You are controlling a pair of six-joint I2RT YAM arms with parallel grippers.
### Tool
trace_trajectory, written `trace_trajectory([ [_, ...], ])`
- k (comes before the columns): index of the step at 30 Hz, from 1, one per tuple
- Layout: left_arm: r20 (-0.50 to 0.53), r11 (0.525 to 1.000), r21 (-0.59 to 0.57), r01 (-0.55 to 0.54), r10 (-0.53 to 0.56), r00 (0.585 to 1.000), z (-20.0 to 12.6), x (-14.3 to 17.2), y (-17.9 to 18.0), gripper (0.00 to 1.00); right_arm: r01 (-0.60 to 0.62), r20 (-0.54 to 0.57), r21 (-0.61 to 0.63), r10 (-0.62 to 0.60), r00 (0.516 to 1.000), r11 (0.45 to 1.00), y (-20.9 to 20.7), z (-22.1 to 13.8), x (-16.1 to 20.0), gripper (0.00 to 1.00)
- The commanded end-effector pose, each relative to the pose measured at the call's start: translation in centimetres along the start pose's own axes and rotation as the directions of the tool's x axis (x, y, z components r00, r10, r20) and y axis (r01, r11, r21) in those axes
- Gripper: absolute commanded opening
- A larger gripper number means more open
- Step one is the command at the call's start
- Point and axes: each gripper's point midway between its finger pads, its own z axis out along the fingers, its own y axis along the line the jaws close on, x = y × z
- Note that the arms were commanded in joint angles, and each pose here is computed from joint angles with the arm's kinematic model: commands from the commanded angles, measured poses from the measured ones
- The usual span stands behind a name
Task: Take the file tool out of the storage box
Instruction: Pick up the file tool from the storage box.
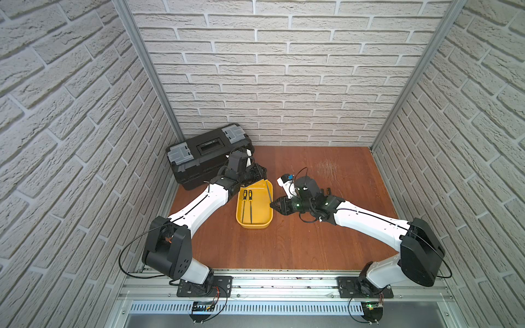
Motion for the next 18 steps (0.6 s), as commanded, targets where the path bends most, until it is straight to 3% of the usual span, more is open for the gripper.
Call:
trace_trajectory([
  [1, 0.039, 0.998, 0.054, -0.020, 0.018, 0.999, -1.05, -0.83, -1.57, 0.21, 0.026, 0.043, -0.016, -0.025, 0.999, 1.000, 1.03, 0.09, -1.44, 0.24],
  [10, 0.043, 0.998, 0.060, -0.025, 0.022, 0.999, -1.51, -1.02, -2.04, 0.22, 0.031, 0.032, 0.000, -0.031, 0.999, 1.000, 0.75, 0.47, -1.11, 0.22],
  [18, 0.041, 0.998, 0.060, -0.024, 0.022, 0.999, -1.48, -0.98, -2.02, 0.21, 0.038, 0.035, 0.003, -0.038, 0.999, 0.999, 0.92, 0.57, -1.28, 0.12],
])
